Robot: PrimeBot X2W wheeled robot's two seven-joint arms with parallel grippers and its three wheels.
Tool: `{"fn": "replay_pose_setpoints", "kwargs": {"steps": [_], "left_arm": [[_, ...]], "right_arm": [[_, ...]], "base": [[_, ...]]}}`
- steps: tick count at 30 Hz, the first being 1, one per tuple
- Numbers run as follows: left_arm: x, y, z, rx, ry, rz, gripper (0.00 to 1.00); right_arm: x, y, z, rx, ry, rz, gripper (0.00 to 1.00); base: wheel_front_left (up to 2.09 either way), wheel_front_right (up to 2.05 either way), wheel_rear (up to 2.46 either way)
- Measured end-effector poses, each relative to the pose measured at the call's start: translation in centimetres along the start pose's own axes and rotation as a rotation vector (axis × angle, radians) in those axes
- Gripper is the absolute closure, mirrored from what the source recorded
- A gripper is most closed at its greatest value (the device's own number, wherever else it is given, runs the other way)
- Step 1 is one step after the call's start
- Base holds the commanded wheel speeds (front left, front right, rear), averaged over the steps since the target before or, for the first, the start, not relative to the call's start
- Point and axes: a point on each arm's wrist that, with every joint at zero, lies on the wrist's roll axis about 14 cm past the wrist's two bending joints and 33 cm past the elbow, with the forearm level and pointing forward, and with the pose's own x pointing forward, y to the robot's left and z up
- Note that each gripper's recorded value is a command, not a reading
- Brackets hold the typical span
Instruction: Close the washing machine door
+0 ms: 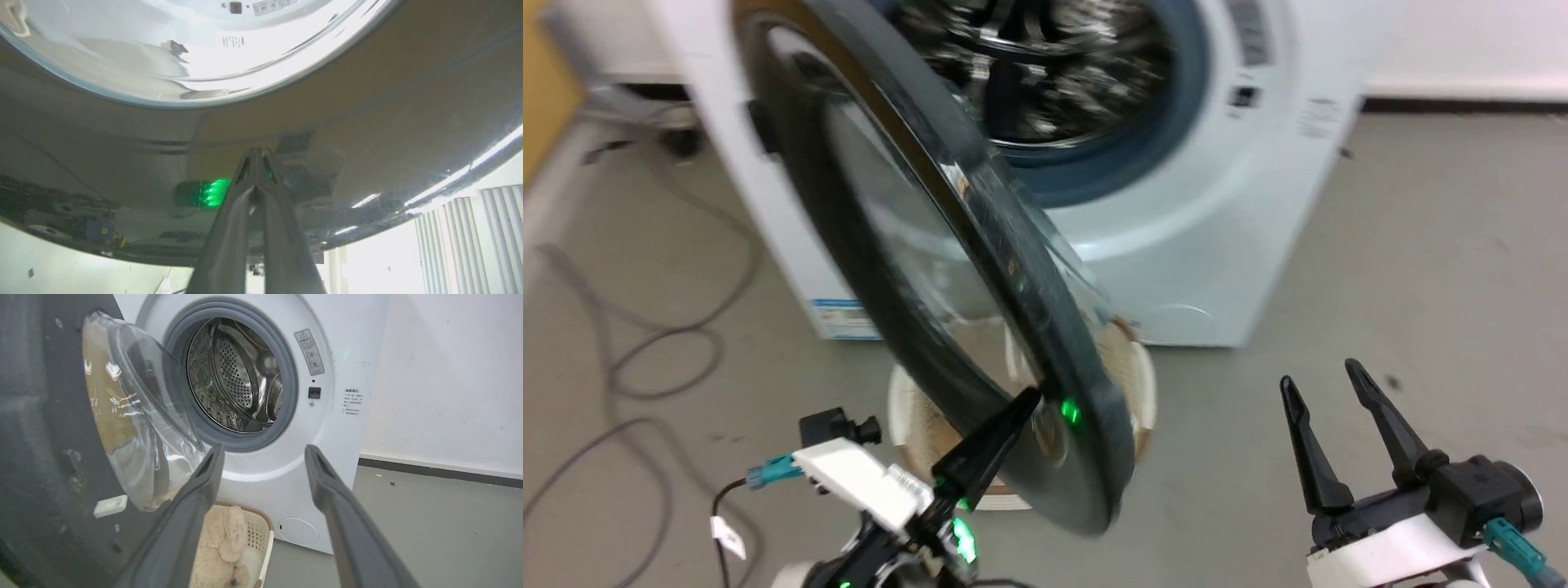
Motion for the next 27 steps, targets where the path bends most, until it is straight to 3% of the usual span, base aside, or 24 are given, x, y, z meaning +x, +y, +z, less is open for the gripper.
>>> {"fn": "replay_pose_setpoints", "kwargs": {"steps": [7, 14, 27], "left_arm": [[5.8, 0.9, -2.3, -0.047, 0.038, -0.019, 1.00], [11.2, 0.7, -2.0, -0.082, -0.033, -0.060, 1.00], [17.5, 0.8, -1.0, -0.089, -0.114, -0.053, 1.00]], "right_arm": [[-2.6, -3.9, -0.3, -0.021, 0.029, -0.133, 0.00], [-4.5, -6.3, -0.4, -0.041, 0.052, -0.231, 0.00], [-5.7, -7.3, -0.9, -0.045, 0.081, -0.286, 0.00]], "base": [[0.00, 0.00, 0.00], [0.00, 0.00, 0.00], [0.00, 0.00, 0.00]]}}
